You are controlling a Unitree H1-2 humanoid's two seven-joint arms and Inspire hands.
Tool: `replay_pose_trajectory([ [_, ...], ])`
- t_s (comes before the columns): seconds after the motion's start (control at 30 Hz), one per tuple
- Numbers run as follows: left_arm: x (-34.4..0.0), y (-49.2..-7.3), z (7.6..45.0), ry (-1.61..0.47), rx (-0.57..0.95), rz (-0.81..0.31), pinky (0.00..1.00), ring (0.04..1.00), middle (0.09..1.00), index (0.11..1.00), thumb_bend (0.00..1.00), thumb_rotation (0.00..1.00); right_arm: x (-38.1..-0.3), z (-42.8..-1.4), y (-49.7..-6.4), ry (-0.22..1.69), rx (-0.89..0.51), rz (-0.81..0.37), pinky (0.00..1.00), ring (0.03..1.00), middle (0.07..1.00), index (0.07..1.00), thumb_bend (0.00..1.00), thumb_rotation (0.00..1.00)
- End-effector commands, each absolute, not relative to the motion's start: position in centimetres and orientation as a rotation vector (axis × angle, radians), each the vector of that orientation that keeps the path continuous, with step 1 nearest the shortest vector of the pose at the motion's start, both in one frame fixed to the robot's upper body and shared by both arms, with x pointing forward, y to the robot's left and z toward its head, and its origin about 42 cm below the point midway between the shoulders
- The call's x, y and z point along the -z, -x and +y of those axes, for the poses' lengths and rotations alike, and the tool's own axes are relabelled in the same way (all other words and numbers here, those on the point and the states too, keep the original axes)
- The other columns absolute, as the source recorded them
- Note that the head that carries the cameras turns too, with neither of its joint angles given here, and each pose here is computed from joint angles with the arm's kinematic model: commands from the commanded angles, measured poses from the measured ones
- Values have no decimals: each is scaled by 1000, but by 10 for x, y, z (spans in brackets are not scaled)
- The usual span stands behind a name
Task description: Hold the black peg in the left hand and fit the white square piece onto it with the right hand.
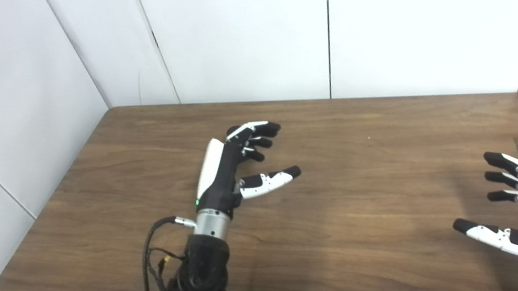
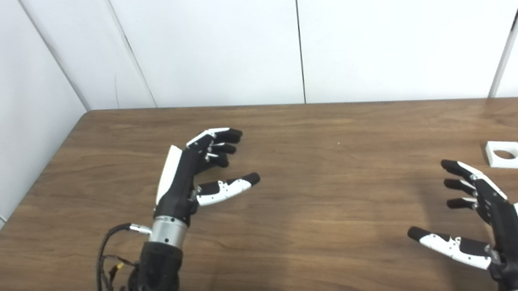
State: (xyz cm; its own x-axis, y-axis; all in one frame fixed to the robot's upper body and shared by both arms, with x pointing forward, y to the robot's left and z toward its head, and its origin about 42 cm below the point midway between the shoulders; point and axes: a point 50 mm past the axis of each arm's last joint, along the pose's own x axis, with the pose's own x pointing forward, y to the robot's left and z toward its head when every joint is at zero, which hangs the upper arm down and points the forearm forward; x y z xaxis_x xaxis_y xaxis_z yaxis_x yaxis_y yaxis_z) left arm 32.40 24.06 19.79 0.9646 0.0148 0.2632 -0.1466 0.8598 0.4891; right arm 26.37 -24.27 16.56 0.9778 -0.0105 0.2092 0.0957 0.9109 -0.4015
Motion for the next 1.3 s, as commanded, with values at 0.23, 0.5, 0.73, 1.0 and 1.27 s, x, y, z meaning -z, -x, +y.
replay_pose_trajectory([
  [0.23,-250,-342,270,-616,-202,-330,617,722,746,678,737,177,-181,-243,-263,432,48,-281,648,786,832,795,751,0],
  [0.5,-269,-353,290,-693,-246,-322,642,747,764,680,729,168,-180,-245,-263,437,52,-285,651,783,829,791,755,0],
  [0.73,-279,-367,301,-884,-276,-299,608,740,767,687,759,218,-182,-245,-262,433,55,-284,628,770,825,790,759,0],
  [1.0,-280,-381,306,-1055,-290,-224,630,808,835,705,762,268,-186,-245,-261,438,56,-289,661,787,832,787,756,0],
  [1.27,-273,-395,314,-1128,-267,-165,938,995,939,723,795,355,-187,-244,-262,430,60,-294,643,784,834,778,762,0],
])
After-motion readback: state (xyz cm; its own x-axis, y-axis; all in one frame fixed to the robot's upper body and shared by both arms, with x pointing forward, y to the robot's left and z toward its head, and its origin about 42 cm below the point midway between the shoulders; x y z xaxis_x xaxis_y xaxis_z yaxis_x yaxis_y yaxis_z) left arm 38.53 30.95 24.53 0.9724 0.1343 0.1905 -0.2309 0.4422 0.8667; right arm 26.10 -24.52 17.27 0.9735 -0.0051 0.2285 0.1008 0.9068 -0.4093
